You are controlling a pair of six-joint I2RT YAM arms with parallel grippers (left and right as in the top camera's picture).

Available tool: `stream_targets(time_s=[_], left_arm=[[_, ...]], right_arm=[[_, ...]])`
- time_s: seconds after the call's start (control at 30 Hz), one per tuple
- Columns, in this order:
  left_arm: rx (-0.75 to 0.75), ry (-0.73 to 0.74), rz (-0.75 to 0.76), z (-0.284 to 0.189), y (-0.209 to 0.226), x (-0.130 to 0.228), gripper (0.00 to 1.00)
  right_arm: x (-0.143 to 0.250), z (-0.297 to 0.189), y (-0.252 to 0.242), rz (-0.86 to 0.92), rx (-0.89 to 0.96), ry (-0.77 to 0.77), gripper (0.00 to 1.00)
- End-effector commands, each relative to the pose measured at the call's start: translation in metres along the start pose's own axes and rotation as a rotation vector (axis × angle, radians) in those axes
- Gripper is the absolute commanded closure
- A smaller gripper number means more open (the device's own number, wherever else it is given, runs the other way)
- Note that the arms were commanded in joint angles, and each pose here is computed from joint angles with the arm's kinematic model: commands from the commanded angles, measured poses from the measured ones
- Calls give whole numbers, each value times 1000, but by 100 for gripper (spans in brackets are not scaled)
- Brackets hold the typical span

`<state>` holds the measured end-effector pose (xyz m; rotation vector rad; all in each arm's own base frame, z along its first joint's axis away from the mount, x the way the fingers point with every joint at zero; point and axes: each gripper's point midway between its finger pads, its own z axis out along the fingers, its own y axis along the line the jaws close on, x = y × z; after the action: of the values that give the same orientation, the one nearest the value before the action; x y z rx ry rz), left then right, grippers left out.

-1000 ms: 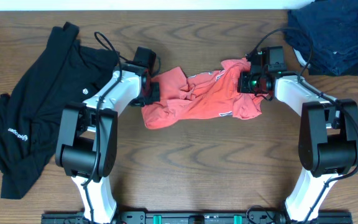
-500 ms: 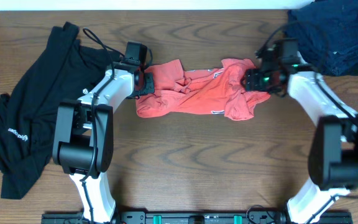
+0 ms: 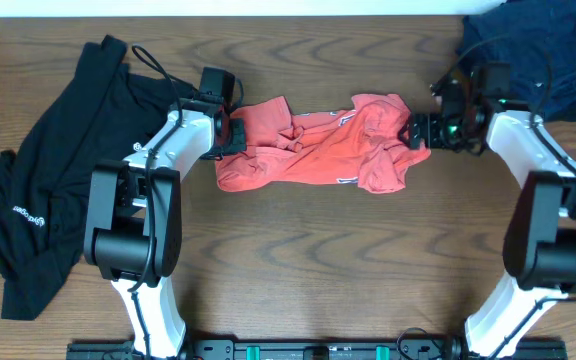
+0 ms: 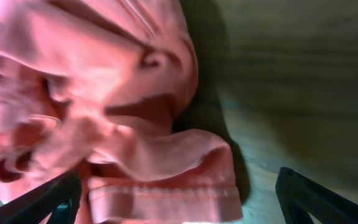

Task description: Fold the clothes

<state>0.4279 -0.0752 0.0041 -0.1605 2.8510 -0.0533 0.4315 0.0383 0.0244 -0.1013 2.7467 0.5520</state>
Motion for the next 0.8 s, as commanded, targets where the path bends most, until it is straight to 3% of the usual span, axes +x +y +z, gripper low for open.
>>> stream_targets(time_s=[0.0,0.17,0.47,0.67,0.77], left_arm=[[-53,59,-3,13,15,16,74],[-54,61,-3,13,16,17,73],[-54,61,-3,13,16,17,72],[-54,62,-3,13,16,17,72],[-55,61,-3,13,16,17,72]], right_arm=[[8,15,6,-24,-67,30,2],[13,23,12,-12,-118,46,4],[28,27,65,58,-280,126,28],[38,29,84,143,-306,187,57],[32,29,81,145,-304,163,80]])
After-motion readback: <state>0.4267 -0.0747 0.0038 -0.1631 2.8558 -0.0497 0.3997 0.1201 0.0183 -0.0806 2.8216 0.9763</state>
